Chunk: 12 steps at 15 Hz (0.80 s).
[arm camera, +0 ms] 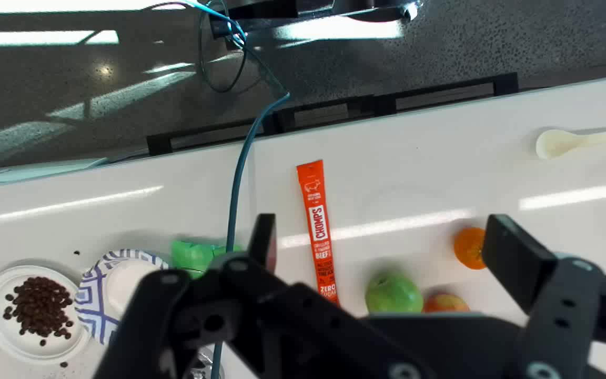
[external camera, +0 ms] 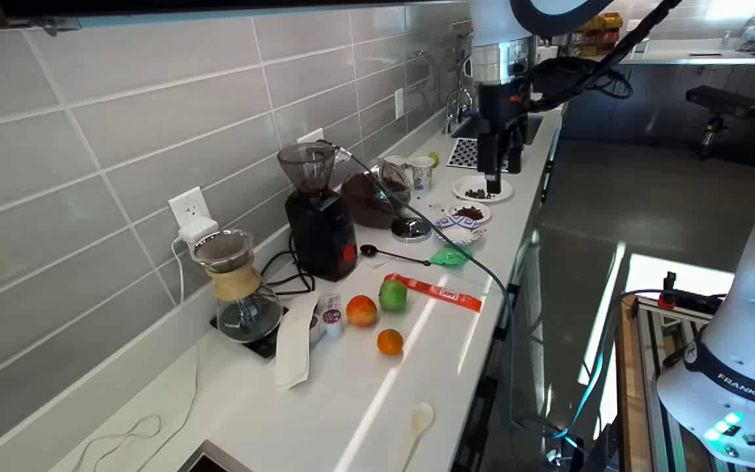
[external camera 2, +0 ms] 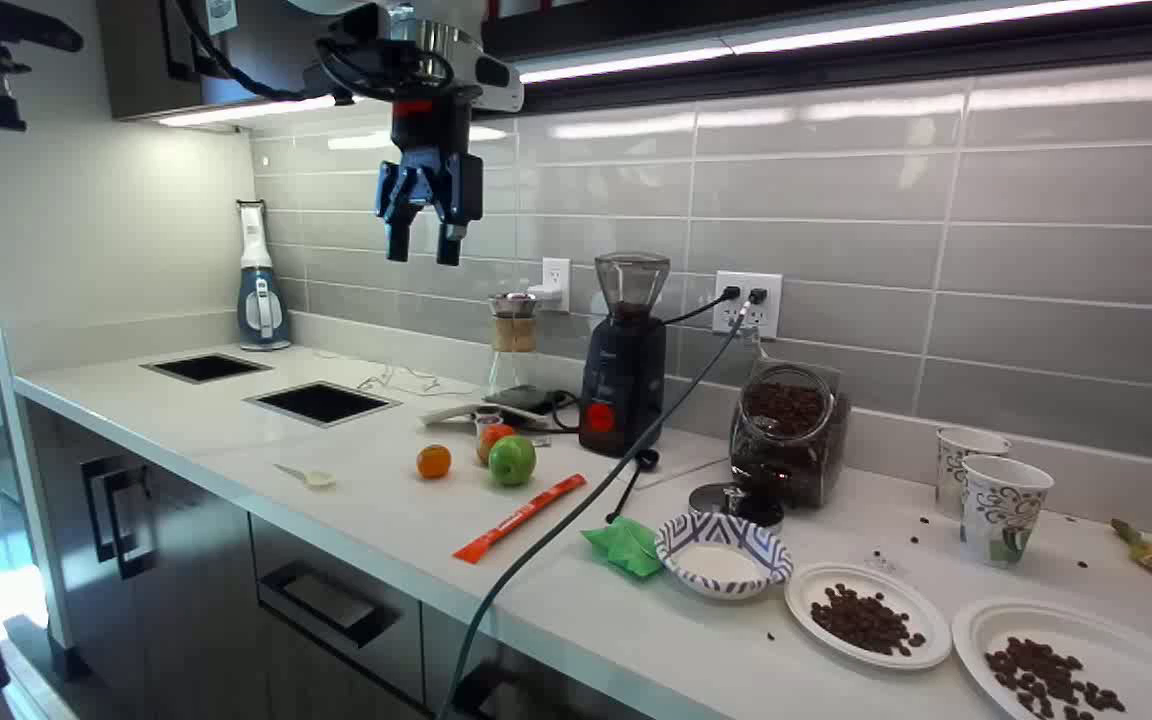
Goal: Use the black ladle to take some coffee beans from the glass container and place them in the black and white bowl.
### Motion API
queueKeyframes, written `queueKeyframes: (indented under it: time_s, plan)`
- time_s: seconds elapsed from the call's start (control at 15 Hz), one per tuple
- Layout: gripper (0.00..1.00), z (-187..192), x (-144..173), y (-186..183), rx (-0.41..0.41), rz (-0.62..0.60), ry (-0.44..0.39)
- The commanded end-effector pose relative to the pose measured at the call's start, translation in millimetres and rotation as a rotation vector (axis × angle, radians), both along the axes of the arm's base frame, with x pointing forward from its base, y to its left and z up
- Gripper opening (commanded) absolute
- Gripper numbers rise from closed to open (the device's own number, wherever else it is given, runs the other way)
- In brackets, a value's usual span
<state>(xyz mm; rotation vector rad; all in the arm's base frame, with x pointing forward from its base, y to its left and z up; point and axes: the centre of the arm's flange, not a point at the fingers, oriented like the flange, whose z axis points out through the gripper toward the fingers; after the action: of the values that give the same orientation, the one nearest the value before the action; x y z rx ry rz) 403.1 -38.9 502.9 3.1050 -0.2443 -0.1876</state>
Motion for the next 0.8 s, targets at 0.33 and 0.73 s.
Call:
queueKeyframes:
  time_s: [0.33,0.73]
  plan:
    - [1.00,0,0,0,0.000,0.000,0.000]
    - [1.00,-37,49,-12,0.027,-0.019,0.021]
